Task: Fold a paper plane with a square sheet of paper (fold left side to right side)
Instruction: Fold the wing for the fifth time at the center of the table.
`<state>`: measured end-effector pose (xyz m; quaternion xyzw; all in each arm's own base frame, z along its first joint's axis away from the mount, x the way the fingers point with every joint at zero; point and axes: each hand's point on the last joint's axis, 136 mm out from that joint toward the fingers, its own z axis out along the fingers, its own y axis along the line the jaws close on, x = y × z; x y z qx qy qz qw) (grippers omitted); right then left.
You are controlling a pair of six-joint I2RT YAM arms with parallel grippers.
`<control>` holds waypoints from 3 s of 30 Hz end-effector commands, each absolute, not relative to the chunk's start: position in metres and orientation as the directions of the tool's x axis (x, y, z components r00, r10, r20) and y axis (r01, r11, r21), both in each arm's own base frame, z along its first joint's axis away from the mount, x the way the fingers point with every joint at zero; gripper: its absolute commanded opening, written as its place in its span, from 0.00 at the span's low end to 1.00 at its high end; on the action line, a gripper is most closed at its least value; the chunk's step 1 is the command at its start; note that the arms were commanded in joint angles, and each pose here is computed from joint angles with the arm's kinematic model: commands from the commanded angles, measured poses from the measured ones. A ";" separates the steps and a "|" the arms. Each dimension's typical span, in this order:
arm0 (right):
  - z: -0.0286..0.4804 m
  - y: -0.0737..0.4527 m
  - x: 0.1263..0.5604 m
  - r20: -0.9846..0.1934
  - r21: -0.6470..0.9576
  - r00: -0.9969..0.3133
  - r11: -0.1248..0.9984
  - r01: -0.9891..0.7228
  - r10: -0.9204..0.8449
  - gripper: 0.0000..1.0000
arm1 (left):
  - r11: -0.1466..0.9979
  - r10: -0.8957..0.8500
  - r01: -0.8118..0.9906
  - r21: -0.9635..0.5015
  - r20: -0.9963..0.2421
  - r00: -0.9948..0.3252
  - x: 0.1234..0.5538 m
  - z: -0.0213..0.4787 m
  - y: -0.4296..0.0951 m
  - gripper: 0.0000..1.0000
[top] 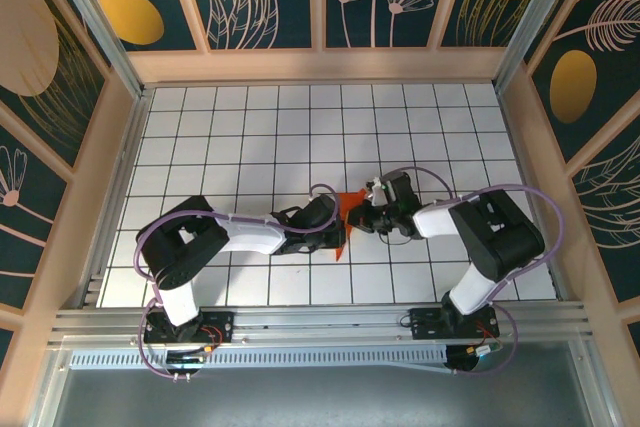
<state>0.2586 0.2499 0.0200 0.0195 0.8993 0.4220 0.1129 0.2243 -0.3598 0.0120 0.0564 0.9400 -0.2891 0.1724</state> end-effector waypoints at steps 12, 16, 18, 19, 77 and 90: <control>-0.031 0.227 0.242 -0.068 0.607 -0.988 0.792 0.067 0.135 0.00 | 0.893 0.029 0.176 -0.414 -0.336 -0.941 0.216 0.010 -0.322 0.00; -0.040 0.223 0.238 -0.053 0.592 -0.989 0.802 0.080 0.138 0.00 | 0.837 -0.028 0.189 -0.513 -0.385 -0.922 0.225 0.051 -0.333 0.11; -0.042 0.221 0.237 -0.054 0.582 -0.989 0.809 0.082 0.139 0.00 | 0.806 -0.069 0.188 -0.561 -0.404 -0.912 0.228 0.070 -0.333 0.17; -0.043 0.220 0.237 -0.057 0.578 -0.989 0.812 0.081 0.139 0.00 | 0.793 -0.092 0.182 -0.582 -0.409 -0.908 0.230 0.077 -0.331 0.18; -0.053 0.217 0.236 -0.057 0.506 -0.993 0.860 0.059 0.101 0.00 | 0.506 -0.038 0.075 -0.859 -0.109 -0.993 0.185 0.040 -0.371 0.00; -0.055 0.217 0.236 -0.053 0.499 -0.994 0.865 0.060 0.099 0.00 | 0.524 -0.048 0.061 -0.850 -0.101 -0.994 0.184 0.031 -0.367 0.00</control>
